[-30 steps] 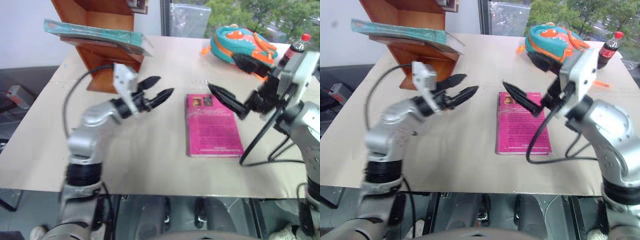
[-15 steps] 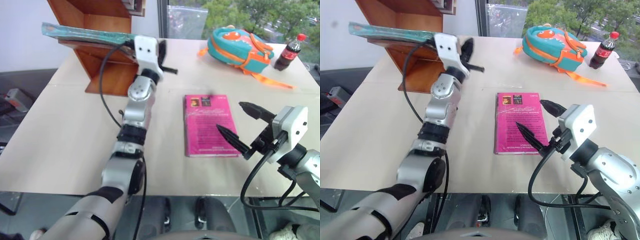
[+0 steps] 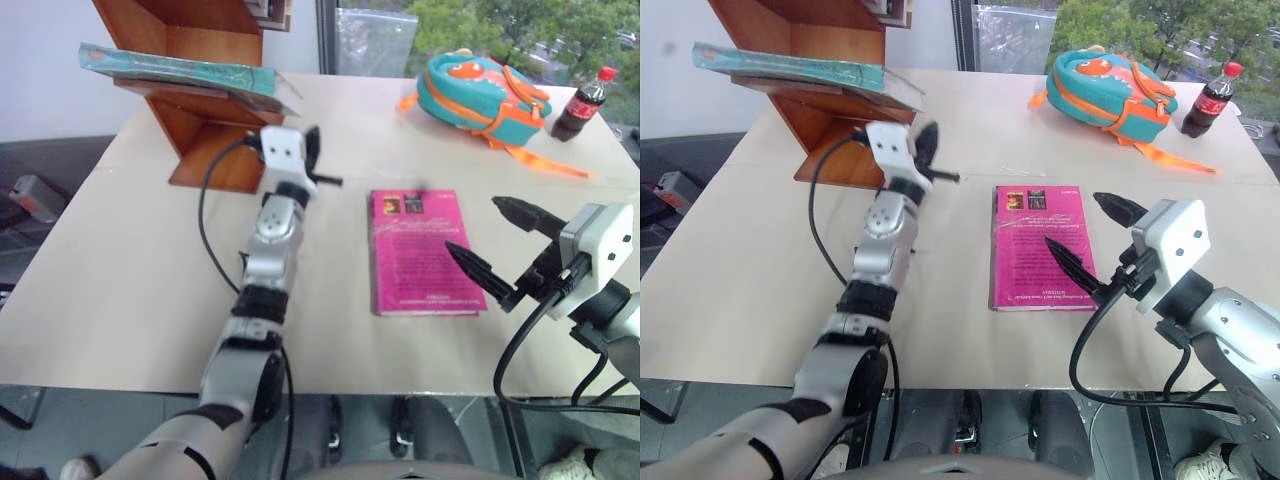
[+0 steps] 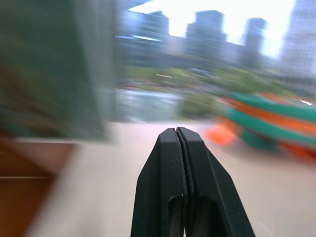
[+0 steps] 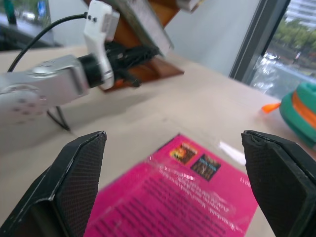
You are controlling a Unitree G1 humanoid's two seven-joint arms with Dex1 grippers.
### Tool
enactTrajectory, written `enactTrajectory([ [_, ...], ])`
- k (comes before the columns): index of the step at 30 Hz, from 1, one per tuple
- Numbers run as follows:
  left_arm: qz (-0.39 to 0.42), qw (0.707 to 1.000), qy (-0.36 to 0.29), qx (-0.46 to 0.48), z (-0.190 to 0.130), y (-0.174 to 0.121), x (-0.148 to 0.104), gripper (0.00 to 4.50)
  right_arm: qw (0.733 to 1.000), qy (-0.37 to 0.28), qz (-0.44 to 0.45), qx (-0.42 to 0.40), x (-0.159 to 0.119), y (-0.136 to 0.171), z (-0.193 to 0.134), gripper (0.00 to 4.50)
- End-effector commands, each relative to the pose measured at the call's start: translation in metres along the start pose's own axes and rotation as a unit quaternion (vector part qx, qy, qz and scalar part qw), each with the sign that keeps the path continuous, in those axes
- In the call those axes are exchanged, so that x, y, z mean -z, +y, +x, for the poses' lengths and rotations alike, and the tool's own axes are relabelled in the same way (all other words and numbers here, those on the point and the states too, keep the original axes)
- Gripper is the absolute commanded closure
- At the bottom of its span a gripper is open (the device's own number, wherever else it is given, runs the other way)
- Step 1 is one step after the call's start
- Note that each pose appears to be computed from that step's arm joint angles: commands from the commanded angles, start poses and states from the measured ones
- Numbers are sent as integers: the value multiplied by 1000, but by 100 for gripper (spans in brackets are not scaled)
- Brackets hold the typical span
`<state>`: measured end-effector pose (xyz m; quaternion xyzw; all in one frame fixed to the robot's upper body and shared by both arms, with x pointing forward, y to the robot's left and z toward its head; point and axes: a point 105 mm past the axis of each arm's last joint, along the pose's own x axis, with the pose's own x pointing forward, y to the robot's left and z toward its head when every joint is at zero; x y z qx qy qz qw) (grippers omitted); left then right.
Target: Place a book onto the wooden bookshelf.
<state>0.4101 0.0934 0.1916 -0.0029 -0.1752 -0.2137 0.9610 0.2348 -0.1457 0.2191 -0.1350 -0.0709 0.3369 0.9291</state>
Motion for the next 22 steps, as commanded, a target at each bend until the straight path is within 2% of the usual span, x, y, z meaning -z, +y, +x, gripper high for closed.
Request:
enactTrajectory([
  [1,-21,994,18,108,-30,-13,-4,395,1000,8,-18,-4,3,-7,-4,0],
  [2,-19,993,29,115,-41,-8,-3,374,1000,6,-18,-9,3,-8,-5,0],
  [3,-20,992,39,118,-50,-2,-2,323,1000,5,-19,-14,2,-9,-6,0],
  [6,-12,989,91,114,-90,27,1,207,999,3,-18,-28,-2,-14,-11,0],
  [9,-3,983,141,117,-131,47,-1,65,998,46,-21,-30,10,-21,-24,0],
  [11,17,978,160,130,-158,58,-10,25,995,91,-17,-26,24,-28,-39,0],
  [17,32,957,246,148,-217,80,-29,25,979,202,-14,0,53,-52,-90,0],
  [22,28,949,272,155,-233,84,-35,25,971,240,-8,0,65,-56,-105,0],
])
